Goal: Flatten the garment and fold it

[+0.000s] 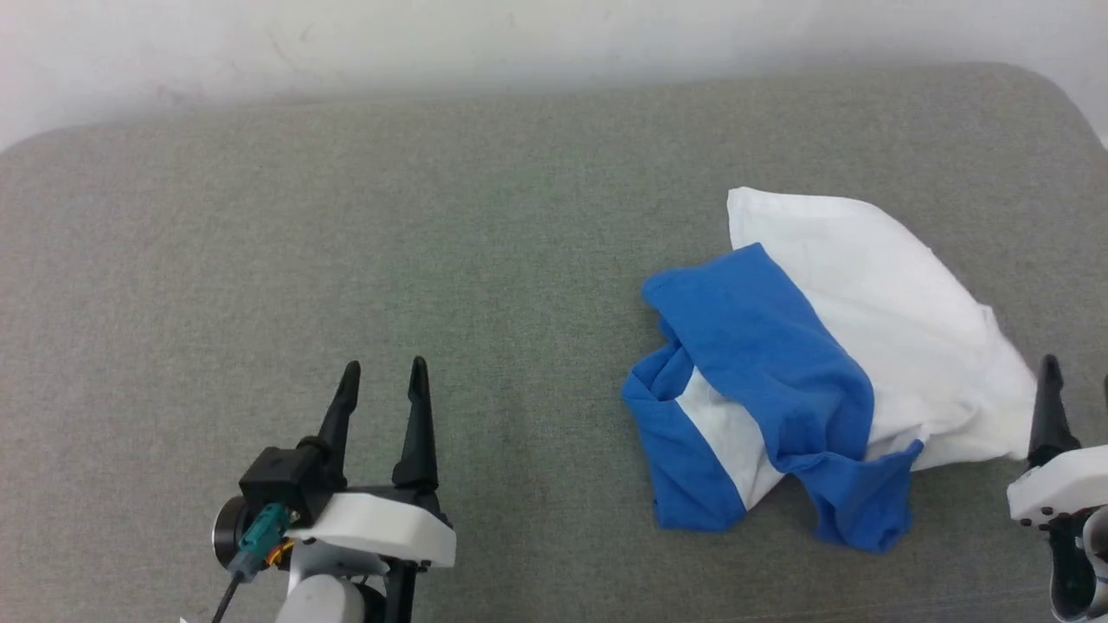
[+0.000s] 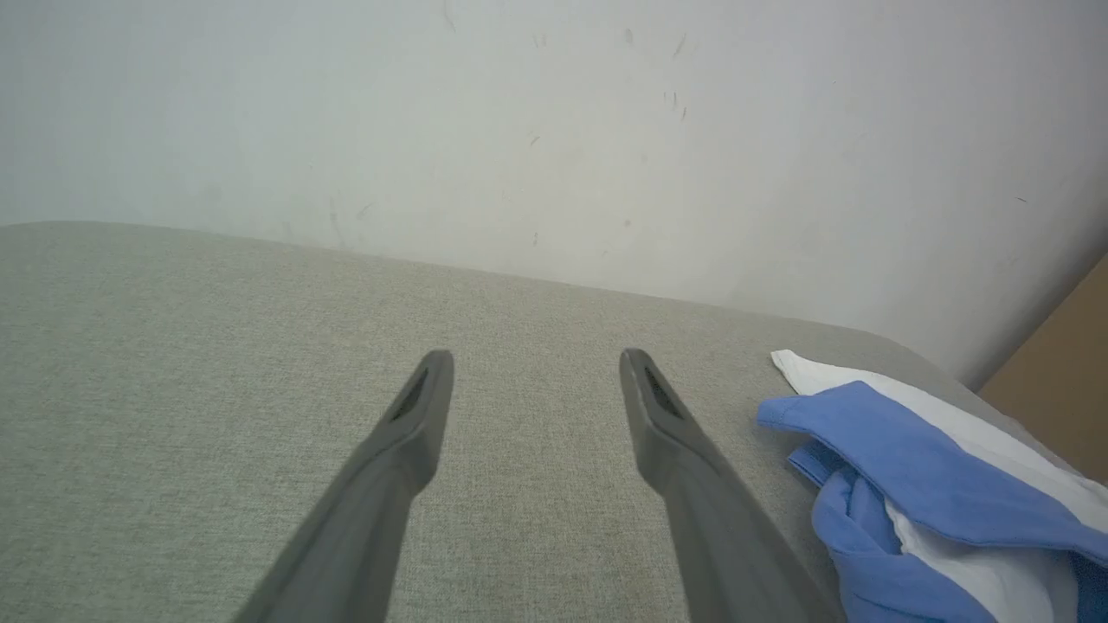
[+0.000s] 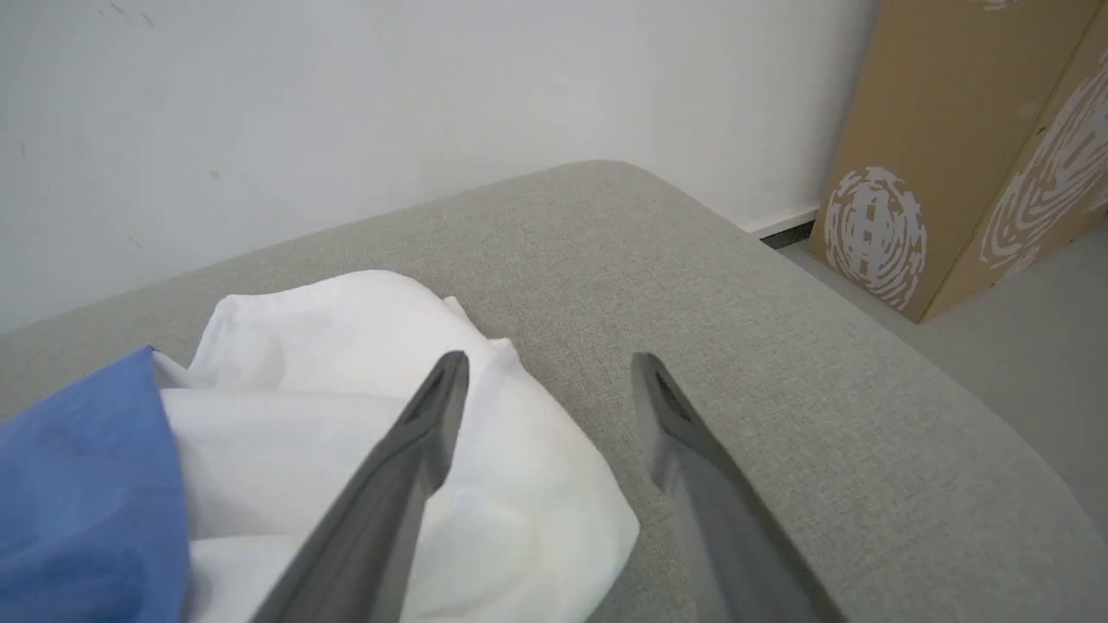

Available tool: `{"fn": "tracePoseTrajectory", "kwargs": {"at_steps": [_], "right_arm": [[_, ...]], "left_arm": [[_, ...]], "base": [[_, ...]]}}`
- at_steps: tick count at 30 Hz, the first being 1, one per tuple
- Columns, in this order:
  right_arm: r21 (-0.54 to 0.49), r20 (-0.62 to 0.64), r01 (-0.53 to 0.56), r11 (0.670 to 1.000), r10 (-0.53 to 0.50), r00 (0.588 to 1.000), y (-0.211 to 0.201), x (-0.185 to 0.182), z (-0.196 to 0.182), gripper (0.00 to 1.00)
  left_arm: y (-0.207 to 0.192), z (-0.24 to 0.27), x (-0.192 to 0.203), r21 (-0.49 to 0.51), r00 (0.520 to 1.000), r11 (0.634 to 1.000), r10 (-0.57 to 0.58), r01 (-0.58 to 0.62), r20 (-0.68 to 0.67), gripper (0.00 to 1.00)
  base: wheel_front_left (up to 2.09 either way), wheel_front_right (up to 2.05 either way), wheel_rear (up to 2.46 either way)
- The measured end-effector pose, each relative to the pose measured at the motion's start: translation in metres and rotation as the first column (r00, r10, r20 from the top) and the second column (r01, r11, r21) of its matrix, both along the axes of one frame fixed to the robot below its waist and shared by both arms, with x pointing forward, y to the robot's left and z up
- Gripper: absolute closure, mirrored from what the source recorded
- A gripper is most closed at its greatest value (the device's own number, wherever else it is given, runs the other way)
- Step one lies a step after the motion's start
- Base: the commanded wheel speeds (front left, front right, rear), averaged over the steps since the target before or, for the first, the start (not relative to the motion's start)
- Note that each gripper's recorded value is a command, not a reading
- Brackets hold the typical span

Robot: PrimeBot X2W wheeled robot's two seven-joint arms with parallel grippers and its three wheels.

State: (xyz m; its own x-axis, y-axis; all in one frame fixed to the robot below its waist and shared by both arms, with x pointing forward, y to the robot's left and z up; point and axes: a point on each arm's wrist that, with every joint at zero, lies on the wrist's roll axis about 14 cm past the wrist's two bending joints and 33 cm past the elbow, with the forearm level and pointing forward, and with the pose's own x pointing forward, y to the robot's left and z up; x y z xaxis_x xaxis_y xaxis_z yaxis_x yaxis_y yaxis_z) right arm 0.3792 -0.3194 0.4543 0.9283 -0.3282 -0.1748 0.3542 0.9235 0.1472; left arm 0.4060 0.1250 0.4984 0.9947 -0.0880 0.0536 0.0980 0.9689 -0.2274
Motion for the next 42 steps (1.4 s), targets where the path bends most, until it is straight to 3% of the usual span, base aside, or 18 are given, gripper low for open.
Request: {"fn": "tracePoseTrajectory", "kwargs": {"at_steps": [6,13,23,28,32,38,39,40,41,42], "right_arm": [[-0.110,0.138,-0.082,0.991,0.097,0.986,0.030,-0.002,0.037,0.00],[-0.185,0.160,-0.188,0.965,0.218,0.963,0.068,-0.014,0.052,0.00],[-0.142,0.170,-0.367,0.919,0.388,0.906,0.137,-0.036,0.062,0.00],[-0.110,0.167,-0.403,0.909,0.416,0.894,0.151,-0.037,0.061,0.00],[-0.080,0.158,-0.412,0.908,0.419,0.894,0.154,-0.037,0.055,0.00],[-0.045,0.141,-0.407,0.912,0.409,0.902,0.154,-0.036,0.045,0.00],[-0.041,0.137,-0.404,0.914,0.405,0.904,0.153,-0.036,0.043,0.00],[-0.032,0.133,-0.399,0.916,0.400,0.907,0.152,-0.037,0.041,0.00],[-0.021,0.129,-0.396,0.918,0.395,0.910,0.151,-0.037,0.039,0.00],[-0.016,0.125,-0.393,0.919,0.392,0.912,0.150,-0.038,0.037,0.00]], "left_arm": [[-0.007,-0.002,-0.007,0.005,1.000,1.000,-0.023,0.023,-0.009,0.00],[-0.028,-0.013,-0.013,0.013,0.995,0.996,-0.090,0.091,-0.043,0.00],[-0.091,-0.020,0.002,0.037,0.952,0.955,-0.289,0.294,-0.106,0.00],[-0.131,-0.029,0.014,0.048,0.879,0.893,-0.430,0.448,-0.204,0.00],[-0.155,-0.055,0.016,0.058,0.784,0.824,-0.511,0.563,-0.353,0.00],[-0.168,-0.103,0.007,0.061,0.617,0.737,-0.514,0.673,-0.596,0.00],[-0.169,-0.109,0.003,0.058,0.586,0.720,-0.512,0.691,-0.628,0.07],[-0.173,-0.111,0.001,0.051,0.562,0.706,-0.515,0.706,-0.647,0.57],[-0.175,-0.112,0.003,0.051,0.549,0.696,-0.516,0.716,-0.657,1.00],[-0.177,-0.111,0.005,0.053,0.542,0.690,-0.516,0.722,-0.663,1.00]], "base": [[0.00,0.00,0.00],[0.00,0.00,0.00],[0.00,0.00,0.00],[0.00,0.00,0.00],[0.00,0.00,0.00],[0.00,0.00,0.00],[0.00,0.00,0.00],[0.00,0.00,0.00],[0.00,0.00,0.00],[0.00,0.00,0.00]]}}
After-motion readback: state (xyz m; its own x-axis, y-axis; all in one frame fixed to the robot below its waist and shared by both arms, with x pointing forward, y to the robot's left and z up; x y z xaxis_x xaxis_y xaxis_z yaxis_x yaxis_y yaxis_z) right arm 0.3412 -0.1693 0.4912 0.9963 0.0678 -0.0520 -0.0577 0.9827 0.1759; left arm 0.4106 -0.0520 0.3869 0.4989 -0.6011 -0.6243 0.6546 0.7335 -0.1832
